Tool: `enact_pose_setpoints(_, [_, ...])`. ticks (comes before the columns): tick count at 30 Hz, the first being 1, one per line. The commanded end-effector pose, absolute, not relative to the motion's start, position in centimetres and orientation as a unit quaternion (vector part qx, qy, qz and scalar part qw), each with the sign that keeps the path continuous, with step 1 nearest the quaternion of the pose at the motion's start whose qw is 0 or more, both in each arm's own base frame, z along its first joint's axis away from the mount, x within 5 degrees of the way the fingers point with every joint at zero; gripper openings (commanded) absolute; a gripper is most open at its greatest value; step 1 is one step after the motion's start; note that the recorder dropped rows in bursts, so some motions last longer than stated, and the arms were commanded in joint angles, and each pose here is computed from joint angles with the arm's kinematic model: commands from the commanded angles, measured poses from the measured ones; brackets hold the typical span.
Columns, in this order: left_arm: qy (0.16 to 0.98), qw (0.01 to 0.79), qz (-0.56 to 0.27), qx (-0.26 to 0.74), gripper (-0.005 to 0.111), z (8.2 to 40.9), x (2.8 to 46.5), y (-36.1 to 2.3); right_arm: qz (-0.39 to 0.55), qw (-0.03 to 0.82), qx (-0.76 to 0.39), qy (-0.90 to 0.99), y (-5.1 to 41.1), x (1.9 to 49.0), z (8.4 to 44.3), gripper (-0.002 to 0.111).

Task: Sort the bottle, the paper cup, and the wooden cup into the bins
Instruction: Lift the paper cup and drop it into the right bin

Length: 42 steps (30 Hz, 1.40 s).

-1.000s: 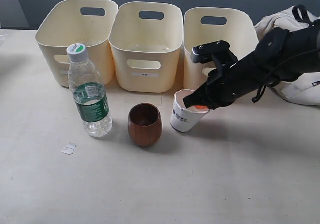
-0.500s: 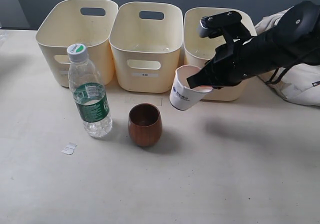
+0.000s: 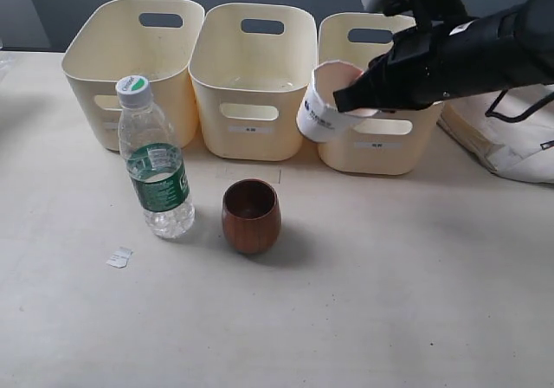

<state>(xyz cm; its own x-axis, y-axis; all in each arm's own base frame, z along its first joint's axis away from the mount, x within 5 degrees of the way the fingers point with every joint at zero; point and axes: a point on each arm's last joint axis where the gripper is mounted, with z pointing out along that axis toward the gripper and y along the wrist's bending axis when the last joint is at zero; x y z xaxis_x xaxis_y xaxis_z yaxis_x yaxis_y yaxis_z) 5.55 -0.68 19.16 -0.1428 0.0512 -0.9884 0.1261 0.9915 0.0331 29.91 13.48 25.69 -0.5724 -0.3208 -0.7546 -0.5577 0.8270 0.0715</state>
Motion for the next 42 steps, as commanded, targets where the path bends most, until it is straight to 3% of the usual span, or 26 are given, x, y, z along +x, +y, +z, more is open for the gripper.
enact_pose_setpoints(1, [0.752,0.656,-0.03,0.057,0.0,19.3,5.5,-0.7,0.13,0.459,-0.2,0.856,12.5,30.9,27.5,0.0])
enact_pose_setpoints(7, [0.752,0.656,-0.03,0.057,0.0,19.3,5.5,-0.7,0.111,0.492,-0.149,0.85,10.6,33.9,28.6,0.0])
enact_pose_setpoints(16, [0.752,0.656,-0.03,0.057,0.0,19.3,5.5,-0.7,0.083,0.476,-0.1,0.87,9.1,38.2,24.6,0.0])
enact_pose_setpoints(28, [0.752,0.656,-0.03,0.057,0.0,19.3,5.5,-0.7,0.07,0.471,-0.084,0.875,9.0,39.1,22.6,0.002])
enact_pose_setpoints(31, [0.752,0.656,-0.03,0.057,0.0,19.3,5.5,-0.7,0.069,0.471,-0.087,0.875,9.0,39.1,22.6,0.019])
enact_pose_setpoints(32, [0.752,0.656,-0.03,0.057,0.0,19.3,5.5,-0.7,0.069,0.471,-0.088,0.875,9.0,39.1,22.6,0.029])
enact_pose_setpoints(34, [0.752,0.656,-0.03,0.057,0.0,19.3,5.5,-0.7,0.069,0.467,-0.092,0.876,9.0,39.1,22.5,0.055])
enact_pose_setpoints(37, [0.752,0.656,-0.03,0.057,0.0,19.3,5.5,-0.7,0.078,0.455,-0.097,0.882,9.2,38.9,22.4,0.101])
enact_pose_setpoints(42, [0.752,0.656,-0.03,0.057,0.0,19.3,5.5,-0.7,0.096,0.445,-0.108,0.884,9.4,38.2,23.3,0.104])
